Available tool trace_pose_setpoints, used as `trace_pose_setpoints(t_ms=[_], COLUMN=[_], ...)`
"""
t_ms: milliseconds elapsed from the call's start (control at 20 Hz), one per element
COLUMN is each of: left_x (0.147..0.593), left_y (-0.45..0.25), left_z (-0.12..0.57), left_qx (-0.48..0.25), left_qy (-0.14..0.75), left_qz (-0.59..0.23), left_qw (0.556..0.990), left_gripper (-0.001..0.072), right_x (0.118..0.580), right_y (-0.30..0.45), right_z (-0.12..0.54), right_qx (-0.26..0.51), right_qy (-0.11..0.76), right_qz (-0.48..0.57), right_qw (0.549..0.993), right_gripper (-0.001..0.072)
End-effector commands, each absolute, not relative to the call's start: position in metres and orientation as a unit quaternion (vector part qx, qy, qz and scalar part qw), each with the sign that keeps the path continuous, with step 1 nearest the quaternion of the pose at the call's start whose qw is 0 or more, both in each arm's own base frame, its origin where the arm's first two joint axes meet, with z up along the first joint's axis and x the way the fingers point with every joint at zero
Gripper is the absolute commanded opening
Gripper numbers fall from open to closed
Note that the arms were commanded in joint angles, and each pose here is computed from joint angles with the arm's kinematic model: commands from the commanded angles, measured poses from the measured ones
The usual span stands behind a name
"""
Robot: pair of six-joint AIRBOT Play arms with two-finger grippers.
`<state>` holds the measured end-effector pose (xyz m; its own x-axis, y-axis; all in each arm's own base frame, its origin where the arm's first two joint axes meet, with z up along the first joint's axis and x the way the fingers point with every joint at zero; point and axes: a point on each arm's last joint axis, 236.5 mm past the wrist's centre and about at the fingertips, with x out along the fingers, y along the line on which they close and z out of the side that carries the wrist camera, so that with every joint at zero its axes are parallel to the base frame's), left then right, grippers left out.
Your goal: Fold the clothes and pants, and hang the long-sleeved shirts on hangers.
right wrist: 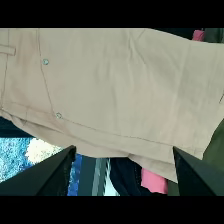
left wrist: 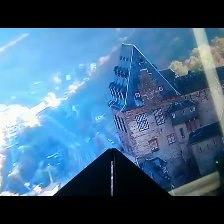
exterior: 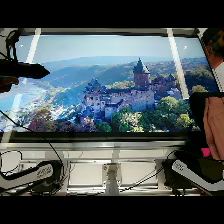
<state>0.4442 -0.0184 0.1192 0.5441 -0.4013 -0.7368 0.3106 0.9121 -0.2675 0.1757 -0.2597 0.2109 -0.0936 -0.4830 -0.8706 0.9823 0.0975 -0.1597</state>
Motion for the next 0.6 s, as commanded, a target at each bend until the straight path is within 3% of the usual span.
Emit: trace_pose_setpoints(t_ms=[0,200,550], left_x=[0.444,0.444,0.444], left_y=[-0.018,-0.018,-0.018], left_z=[0.119,0.119,0.119], left_qx=[-0.052,-0.052,-0.052], left_qy=[0.432,0.432,0.432], left_qz=[-0.202,-0.202,-0.202], left_qw=[0.877,0.877,0.877], left_gripper=[0.0013,0.0013,0.0013], right_x=[0.194,0.268,0.389], right_y=[-0.266,-0.249,-0.144], right_z=[0.214,0.220,0.250], right_qx=[0.263,0.173,0.158], right_qy=[0.431,0.444,0.356], right_qz=[-0.568,-0.415,-0.204], right_qw=[0.650,0.775,0.898], right_gripper=[0.0676,0.0445,0.0425])
